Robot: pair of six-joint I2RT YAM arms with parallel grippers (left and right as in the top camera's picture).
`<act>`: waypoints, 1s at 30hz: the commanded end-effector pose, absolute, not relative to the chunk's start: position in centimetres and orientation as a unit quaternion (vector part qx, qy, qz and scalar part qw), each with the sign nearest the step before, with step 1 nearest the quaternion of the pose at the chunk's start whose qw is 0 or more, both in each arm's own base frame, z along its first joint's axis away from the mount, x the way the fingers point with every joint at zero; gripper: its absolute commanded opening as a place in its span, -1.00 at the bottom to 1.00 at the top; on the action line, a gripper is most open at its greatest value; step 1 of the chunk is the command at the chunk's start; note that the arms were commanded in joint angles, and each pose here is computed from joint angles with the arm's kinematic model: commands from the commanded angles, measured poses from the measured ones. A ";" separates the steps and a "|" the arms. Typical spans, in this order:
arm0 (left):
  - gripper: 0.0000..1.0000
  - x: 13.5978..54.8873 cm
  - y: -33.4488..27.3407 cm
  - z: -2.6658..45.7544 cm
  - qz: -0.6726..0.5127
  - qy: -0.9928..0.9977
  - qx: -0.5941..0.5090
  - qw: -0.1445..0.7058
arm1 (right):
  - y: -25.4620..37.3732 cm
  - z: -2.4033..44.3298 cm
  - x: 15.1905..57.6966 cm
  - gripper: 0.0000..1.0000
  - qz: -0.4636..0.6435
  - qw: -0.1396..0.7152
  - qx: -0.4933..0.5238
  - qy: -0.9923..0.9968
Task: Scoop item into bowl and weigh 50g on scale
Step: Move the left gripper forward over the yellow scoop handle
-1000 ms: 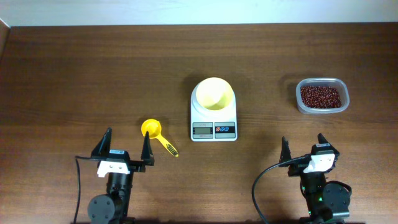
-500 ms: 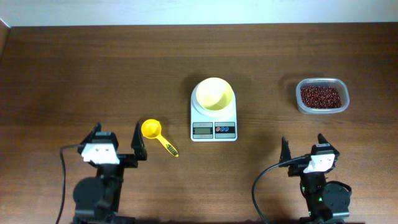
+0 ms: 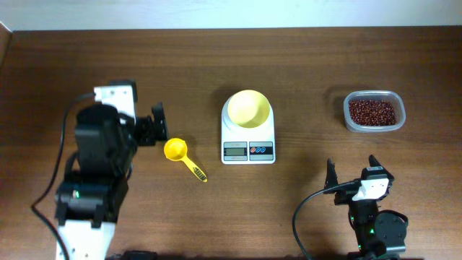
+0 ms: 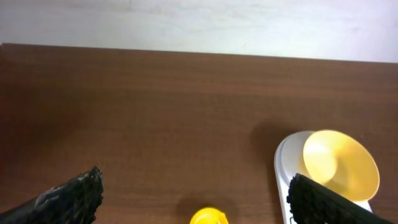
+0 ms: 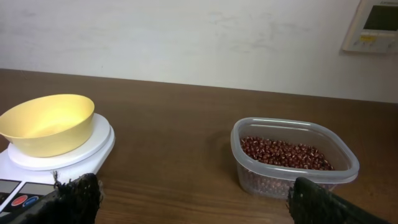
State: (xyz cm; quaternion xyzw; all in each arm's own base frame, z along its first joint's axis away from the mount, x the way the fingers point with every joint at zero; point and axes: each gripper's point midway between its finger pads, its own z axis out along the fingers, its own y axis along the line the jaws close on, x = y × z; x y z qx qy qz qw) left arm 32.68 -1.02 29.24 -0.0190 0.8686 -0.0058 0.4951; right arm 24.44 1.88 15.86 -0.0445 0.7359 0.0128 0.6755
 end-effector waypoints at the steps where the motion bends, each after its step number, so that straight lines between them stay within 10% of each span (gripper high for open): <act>1: 0.97 34.3 -1.0 28.6 -0.001 0.879 -0.014 0.476 | 2.2 15.6 24.4 0.97 0.016 0.675 -0.050 0.736; 17: 0.98 35.6 -5.9 15.7 -0.124 0.958 0.010 0.259 | 2.2 15.6 24.4 0.97 0.016 0.675 -0.050 0.736; 24: 0.98 32.7 -1.2 13.4 -0.047 0.936 -0.297 0.184 | 2.2 15.6 24.4 0.97 0.016 0.675 -0.050 0.736; 30: 0.97 32.9 -0.5 13.6 -0.028 0.931 -0.307 0.196 | 2.2 15.6 24.4 0.97 0.016 0.675 -0.050 0.736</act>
